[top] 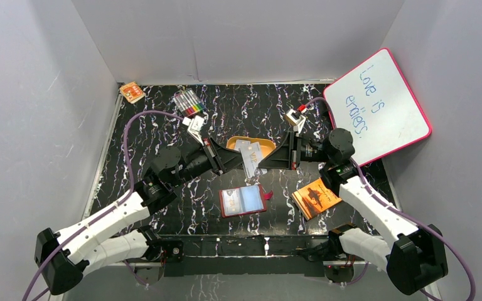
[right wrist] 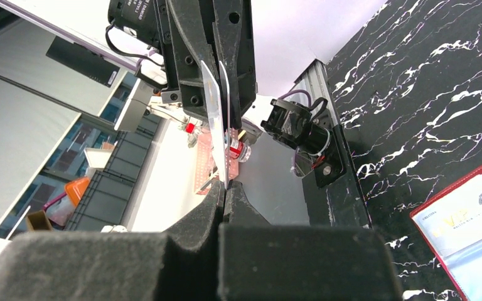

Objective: Put the credit cards into the card holder
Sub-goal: Pick up the credit card from the storage box.

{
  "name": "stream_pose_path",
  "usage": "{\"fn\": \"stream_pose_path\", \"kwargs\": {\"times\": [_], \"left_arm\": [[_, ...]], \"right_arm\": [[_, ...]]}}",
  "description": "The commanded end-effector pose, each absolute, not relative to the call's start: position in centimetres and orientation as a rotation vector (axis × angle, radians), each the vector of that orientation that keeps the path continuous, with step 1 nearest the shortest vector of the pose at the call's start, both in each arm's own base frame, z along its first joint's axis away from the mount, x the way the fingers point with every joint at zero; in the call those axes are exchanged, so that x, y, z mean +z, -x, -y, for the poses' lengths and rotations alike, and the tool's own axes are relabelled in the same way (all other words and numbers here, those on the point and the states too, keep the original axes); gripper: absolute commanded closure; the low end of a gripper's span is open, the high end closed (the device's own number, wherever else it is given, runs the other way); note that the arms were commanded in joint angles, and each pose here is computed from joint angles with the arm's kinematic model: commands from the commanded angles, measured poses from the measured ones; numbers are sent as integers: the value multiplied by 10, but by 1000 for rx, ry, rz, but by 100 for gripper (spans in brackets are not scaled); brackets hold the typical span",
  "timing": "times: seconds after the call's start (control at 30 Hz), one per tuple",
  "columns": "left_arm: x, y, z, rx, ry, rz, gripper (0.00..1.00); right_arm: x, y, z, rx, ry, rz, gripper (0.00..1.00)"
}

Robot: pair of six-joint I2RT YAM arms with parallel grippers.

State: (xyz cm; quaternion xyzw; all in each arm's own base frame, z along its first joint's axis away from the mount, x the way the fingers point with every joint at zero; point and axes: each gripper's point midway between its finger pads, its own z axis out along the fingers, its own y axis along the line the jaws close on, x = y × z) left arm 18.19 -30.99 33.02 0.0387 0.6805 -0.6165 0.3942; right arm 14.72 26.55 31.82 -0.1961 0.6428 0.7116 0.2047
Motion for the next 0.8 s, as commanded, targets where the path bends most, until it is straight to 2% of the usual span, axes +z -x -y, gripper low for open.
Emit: {"fn": "stream_pose_path", "kwargs": {"times": [0.0,0.33,0.77], "left_arm": [[338,-186,298,-1530,-43,-1689,100],[305,-194,285,-1503,127,-1748,100],[303,-200,268,-1445,193,-1742,100]], "right_arm": [[326,-149,-265,1951,544,-1736,99],[301,-155,-266,1963,429,-1824,91],[284,-159,-267,1964,391,-1869,90]]}}
